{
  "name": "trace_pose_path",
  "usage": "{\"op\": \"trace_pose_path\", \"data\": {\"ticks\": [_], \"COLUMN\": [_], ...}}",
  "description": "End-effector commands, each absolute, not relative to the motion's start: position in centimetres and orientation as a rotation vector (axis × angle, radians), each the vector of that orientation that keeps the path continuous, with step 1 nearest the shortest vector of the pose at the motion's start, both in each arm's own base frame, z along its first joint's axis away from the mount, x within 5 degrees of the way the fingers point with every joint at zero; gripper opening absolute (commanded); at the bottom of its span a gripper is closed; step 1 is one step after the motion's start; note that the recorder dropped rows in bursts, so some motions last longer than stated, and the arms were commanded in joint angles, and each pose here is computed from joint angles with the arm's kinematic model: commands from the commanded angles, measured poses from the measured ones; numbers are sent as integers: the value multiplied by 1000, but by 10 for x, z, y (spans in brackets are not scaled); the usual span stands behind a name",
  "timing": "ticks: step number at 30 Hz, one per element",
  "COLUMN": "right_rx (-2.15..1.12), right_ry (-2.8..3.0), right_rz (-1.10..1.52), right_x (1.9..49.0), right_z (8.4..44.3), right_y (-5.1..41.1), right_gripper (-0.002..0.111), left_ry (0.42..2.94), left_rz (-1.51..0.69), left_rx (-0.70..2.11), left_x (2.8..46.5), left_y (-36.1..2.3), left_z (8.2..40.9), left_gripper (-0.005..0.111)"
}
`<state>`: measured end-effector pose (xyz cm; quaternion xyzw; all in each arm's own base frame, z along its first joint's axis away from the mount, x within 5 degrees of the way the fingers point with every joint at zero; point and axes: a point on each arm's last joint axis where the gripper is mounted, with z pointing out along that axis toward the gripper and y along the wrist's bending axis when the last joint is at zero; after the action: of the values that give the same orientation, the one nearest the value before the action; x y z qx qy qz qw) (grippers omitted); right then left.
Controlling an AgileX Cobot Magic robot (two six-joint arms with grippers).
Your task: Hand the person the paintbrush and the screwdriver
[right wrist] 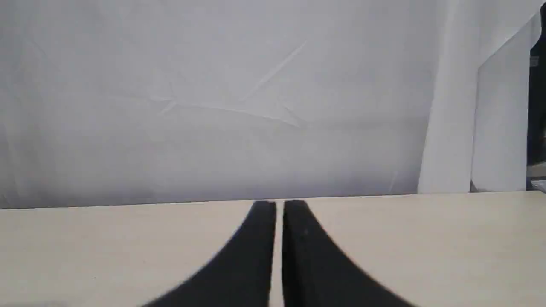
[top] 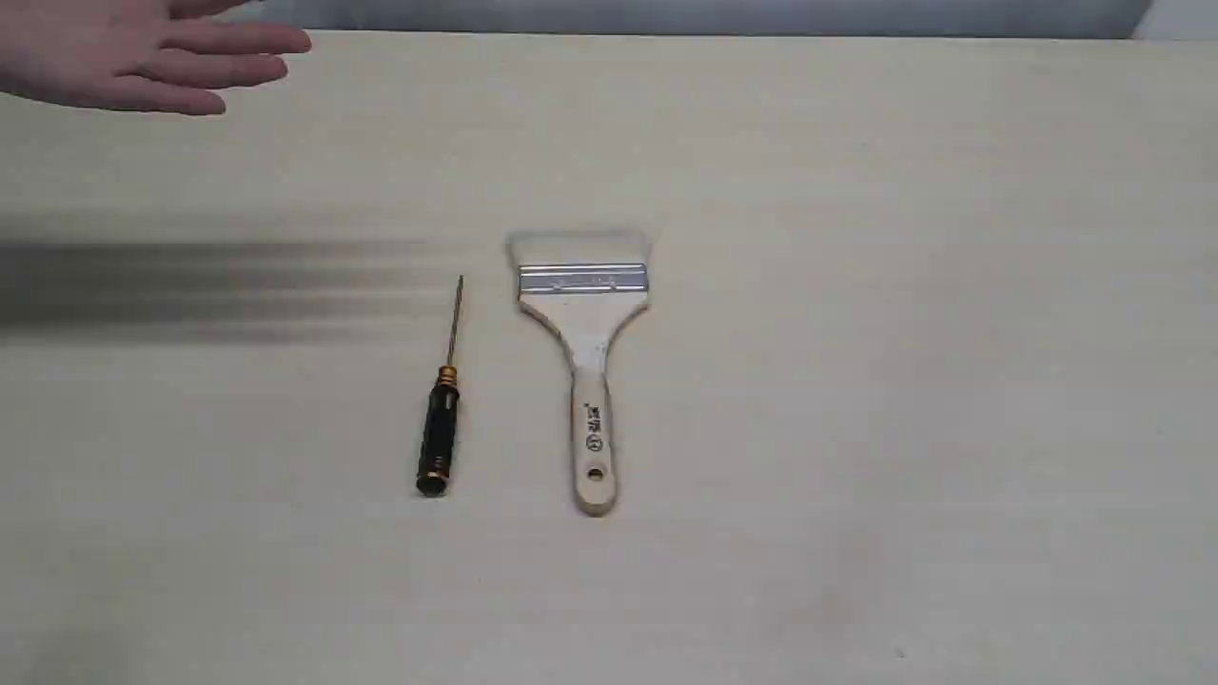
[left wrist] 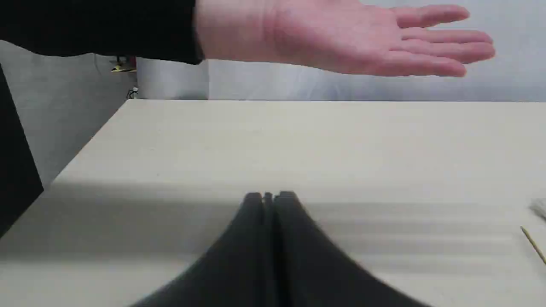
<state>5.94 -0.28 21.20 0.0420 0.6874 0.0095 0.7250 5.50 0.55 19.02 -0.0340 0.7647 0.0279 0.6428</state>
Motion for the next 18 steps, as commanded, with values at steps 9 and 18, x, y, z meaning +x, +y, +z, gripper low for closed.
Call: {"op": "trace_pose_path", "data": {"ticks": [9,18], "right_rx": [138,105], "right_ry": [1503,1413], "right_rz": [77,230], "right_x": [59,58], "right_z": [212,221], "right_y": [-3,3], "right_gripper": [5,49], "left_ry": [1731,1731], "left_rz": [55,55], "left_rx": [-75,-75], "left_x": [55,55], "left_y": [5,5], "left_z": [191,191], "left_gripper": [0,0]}}
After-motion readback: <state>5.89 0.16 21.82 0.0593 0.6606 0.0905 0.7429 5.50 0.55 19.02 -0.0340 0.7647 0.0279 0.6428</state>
